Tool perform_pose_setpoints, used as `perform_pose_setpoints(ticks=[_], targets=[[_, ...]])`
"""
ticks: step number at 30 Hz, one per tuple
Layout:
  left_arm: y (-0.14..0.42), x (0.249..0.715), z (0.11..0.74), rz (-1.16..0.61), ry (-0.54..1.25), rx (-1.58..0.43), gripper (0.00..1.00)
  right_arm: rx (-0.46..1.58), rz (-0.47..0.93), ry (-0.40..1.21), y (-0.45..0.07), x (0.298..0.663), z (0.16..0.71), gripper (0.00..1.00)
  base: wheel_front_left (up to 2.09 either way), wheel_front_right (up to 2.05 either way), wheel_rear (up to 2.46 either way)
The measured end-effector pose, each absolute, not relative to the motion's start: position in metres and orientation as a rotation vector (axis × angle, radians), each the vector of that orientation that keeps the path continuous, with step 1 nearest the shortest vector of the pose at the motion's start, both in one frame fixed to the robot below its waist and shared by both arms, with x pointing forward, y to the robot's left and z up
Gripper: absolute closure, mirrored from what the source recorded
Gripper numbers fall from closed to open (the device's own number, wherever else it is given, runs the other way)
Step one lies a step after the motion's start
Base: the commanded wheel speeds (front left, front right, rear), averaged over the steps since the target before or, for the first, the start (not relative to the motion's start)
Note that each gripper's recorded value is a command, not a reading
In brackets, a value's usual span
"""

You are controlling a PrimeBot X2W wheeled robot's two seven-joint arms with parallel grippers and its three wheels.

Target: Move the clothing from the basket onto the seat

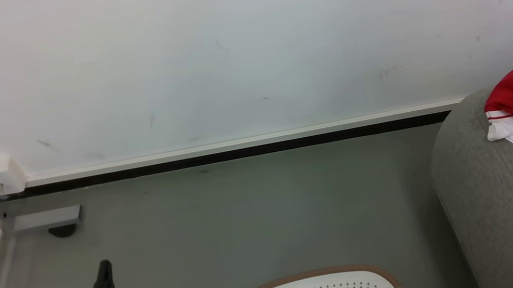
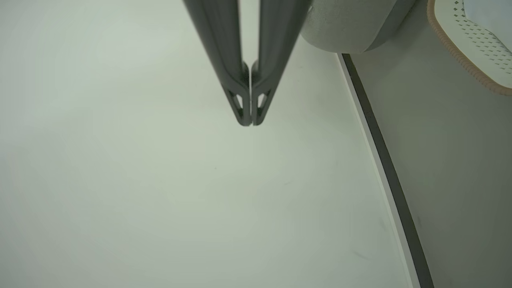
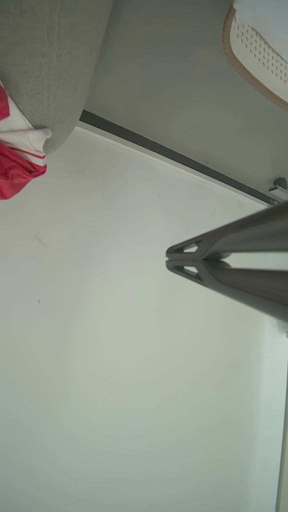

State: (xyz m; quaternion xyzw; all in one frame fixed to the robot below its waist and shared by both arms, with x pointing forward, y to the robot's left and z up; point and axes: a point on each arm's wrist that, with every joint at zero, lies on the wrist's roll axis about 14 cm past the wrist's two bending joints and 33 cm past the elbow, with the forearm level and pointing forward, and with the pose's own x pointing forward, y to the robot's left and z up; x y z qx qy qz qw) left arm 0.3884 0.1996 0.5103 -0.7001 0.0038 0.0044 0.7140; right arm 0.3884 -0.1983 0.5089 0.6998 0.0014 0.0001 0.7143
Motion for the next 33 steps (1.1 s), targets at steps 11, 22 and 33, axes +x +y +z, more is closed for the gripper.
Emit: perform_pose_setpoints(ticks=[11, 22, 33], targets=[[0.1998, 0.3891, 0.5116, 0.005, 0.006, -1.569, 1.0, 1.578, -0.001, 0.0, -0.1993, 0.3895, 0.5096, 1.0, 0.0, 0.0, 0.0], [0.1999, 0.3892, 0.5117, 0.005, 0.005, -1.569, 1.0, 1.577, 0.0, 0.0, -0.1992, 0.3897, 0.5097, 1.0, 0.0, 0.0, 0.0], [0.1999, 0.3892, 0.5118, 0.004, 0.005, -1.569, 1.0, 1.577, 0.001, 0.002, -0.199, 0.3897, 0.5098, 1.0, 0.0, 0.0, 0.0]])
